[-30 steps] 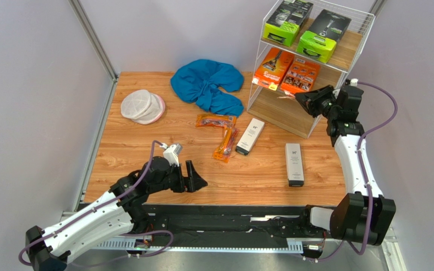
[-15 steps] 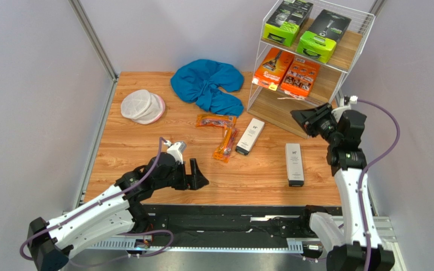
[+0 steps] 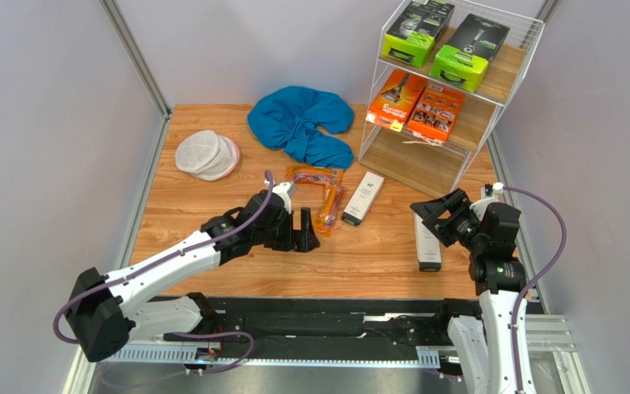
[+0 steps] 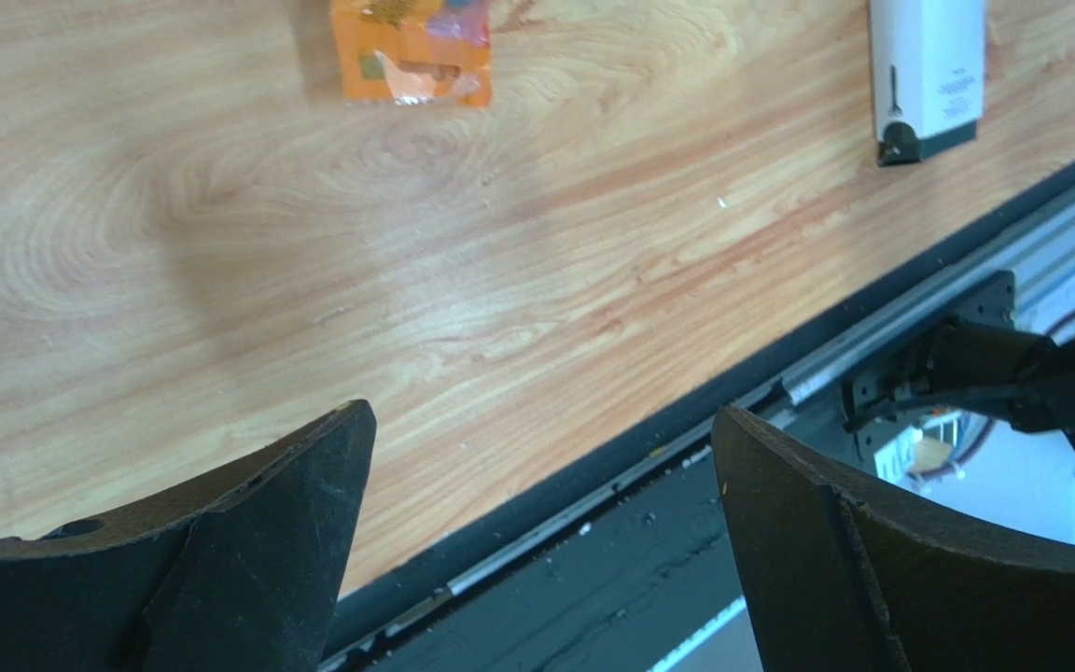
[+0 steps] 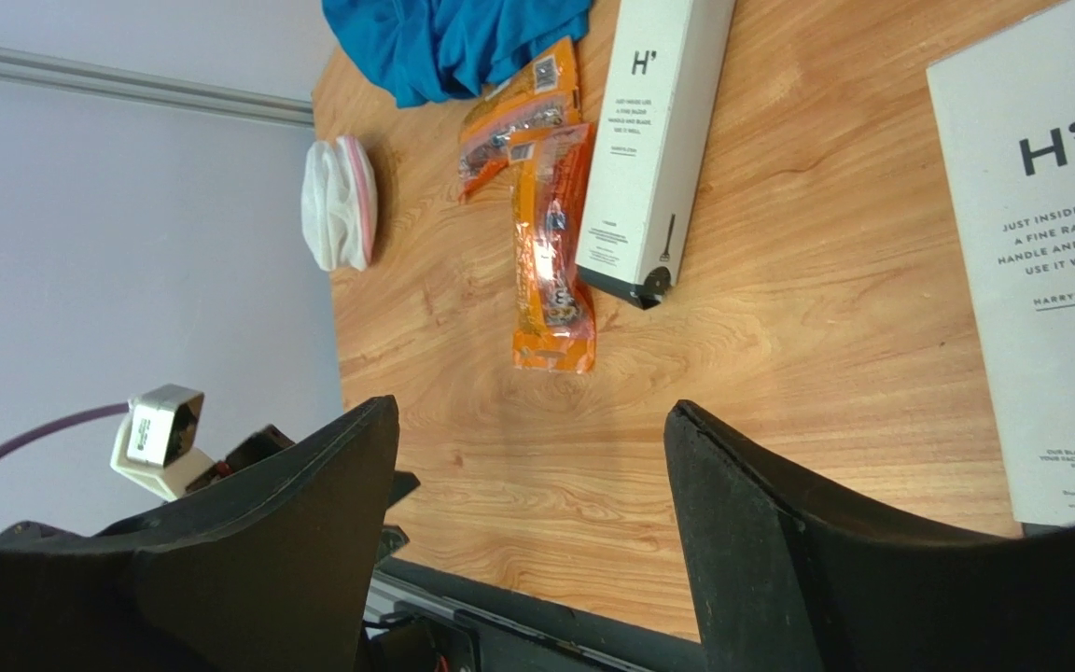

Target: Place and organize the shaving razors onto the shelf

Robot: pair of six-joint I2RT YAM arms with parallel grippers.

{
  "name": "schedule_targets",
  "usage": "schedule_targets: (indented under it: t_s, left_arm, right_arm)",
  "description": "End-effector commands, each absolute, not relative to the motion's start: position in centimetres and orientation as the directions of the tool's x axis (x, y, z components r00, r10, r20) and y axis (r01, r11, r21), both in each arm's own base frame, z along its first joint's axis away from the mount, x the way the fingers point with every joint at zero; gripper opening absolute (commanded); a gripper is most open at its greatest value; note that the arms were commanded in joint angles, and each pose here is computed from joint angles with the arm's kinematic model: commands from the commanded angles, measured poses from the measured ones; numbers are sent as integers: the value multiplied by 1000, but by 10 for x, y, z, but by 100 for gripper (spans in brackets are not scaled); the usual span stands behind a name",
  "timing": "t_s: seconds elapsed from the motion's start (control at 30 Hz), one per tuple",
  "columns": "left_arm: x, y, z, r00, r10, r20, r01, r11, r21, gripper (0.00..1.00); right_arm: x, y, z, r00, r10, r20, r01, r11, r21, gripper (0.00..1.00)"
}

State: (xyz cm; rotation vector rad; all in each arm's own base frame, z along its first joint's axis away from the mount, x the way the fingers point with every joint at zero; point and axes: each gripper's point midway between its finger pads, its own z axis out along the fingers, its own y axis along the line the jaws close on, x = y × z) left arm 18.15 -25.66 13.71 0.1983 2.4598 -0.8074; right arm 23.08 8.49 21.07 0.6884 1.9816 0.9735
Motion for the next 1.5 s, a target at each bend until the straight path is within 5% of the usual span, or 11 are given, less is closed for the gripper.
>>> schedule_targets:
  t_s: [0.0, 0.77, 0.87, 0.93, 0.97, 1.03, 1.07, 1.47]
  left_arm:
    - [208, -260, 149, -807, -44, -588, 316, 810, -493, 99]
    - [354, -325, 62, -862, 75, -502, 316, 853, -416, 85]
    - [366, -328, 57, -861, 67, -504, 310, 854, -418, 77]
    - [375, -328, 58, -858, 62, -510, 312, 852, -421, 60]
    - [376, -328, 55, -861, 65, -505, 311, 852, -421, 43]
    - [380, -326, 56, -860, 57, -507, 307, 851, -425, 26]
    - [380, -326, 59, -861, 53, -507, 308, 846, -435, 3]
    - [318, -340, 140, -873, -81, -482, 343, 600, -722, 0]
  right_arm:
    - [223, 87, 194, -565, 707, -425, 126, 583, 803, 74]
    - [215, 104, 151, -638, 707, -304, 145, 498, 855, 70]
    - [216, 108, 154, -650, 691, -316, 118, 503, 856, 69]
    - [215, 112, 153, -671, 671, -315, 110, 511, 853, 69]
    - [214, 116, 150, -688, 659, -304, 114, 512, 851, 68]
    - [214, 121, 149, -701, 647, -301, 103, 509, 854, 68]
    - [214, 123, 148, -702, 646, -300, 104, 509, 854, 68]
    - [208, 206, 169, -762, 537, -363, -106, 450, 887, 68]
